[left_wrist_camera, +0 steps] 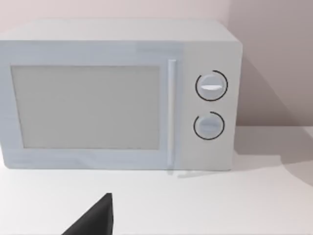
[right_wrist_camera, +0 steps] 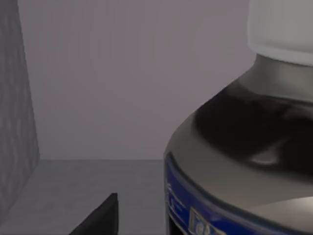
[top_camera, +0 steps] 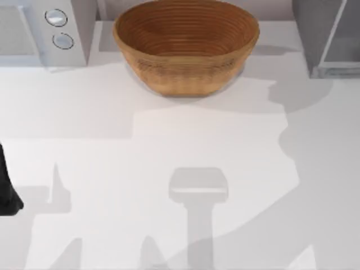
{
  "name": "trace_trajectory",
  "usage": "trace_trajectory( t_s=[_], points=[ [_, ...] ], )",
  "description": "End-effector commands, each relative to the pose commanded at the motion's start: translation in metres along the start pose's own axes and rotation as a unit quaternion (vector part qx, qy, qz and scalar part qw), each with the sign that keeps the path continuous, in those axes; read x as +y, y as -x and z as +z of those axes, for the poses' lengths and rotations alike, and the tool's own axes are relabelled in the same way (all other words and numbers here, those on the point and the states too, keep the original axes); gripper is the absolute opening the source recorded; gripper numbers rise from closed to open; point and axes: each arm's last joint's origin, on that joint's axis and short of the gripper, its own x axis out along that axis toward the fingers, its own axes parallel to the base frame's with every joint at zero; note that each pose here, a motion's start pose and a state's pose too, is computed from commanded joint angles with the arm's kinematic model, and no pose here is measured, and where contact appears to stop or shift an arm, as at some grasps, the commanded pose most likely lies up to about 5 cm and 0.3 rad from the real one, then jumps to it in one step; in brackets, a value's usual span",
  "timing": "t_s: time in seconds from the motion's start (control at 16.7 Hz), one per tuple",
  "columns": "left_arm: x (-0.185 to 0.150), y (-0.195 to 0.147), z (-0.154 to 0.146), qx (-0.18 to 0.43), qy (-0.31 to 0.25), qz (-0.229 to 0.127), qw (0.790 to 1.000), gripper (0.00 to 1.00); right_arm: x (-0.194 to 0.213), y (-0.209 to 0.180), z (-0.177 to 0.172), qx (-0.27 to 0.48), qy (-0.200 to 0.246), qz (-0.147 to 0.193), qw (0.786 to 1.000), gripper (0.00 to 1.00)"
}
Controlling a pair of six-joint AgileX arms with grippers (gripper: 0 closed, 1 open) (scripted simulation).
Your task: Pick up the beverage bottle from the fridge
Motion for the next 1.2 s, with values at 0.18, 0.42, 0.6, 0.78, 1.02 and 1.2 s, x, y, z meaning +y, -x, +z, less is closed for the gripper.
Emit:
trace_trajectory(
  t_s=[0.18,0.42,0.6,0.78,1.02,1.2],
  points=[
    [0.0000,0.0000,0.0000,0.000,0.000,0.000,1.000,1.00,0.0000,0.0000,0.0000,0.000,0.000,0.000,1.000,0.62],
    [0.0000,0.0000,0.0000,0.000,0.000,0.000,1.000,1.00,0.0000,0.0000,0.0000,0.000,0.000,0.000,1.000,0.32],
    [0.0000,0.0000,0.0000,0.000,0.000,0.000,1.000,1.00,0.0000,0.0000,0.0000,0.000,0.000,0.000,1.000,0.10],
    [0.0000,0.0000,0.0000,0.000,0.000,0.000,1.000,1.00,0.0000,0.0000,0.0000,0.000,0.000,0.000,1.000,0.00],
    [0.0000,0.0000,0.0000,0.000,0.000,0.000,1.000,1.00,0.0000,0.0000,0.0000,0.000,0.000,0.000,1.000,0.00],
    [0.0000,0.0000,0.0000,0.000,0.000,0.000,1.000,1.00,-0.0012,0.0004,0.0005,0.000,-0.001,-0.001,1.000,0.00]
  ],
)
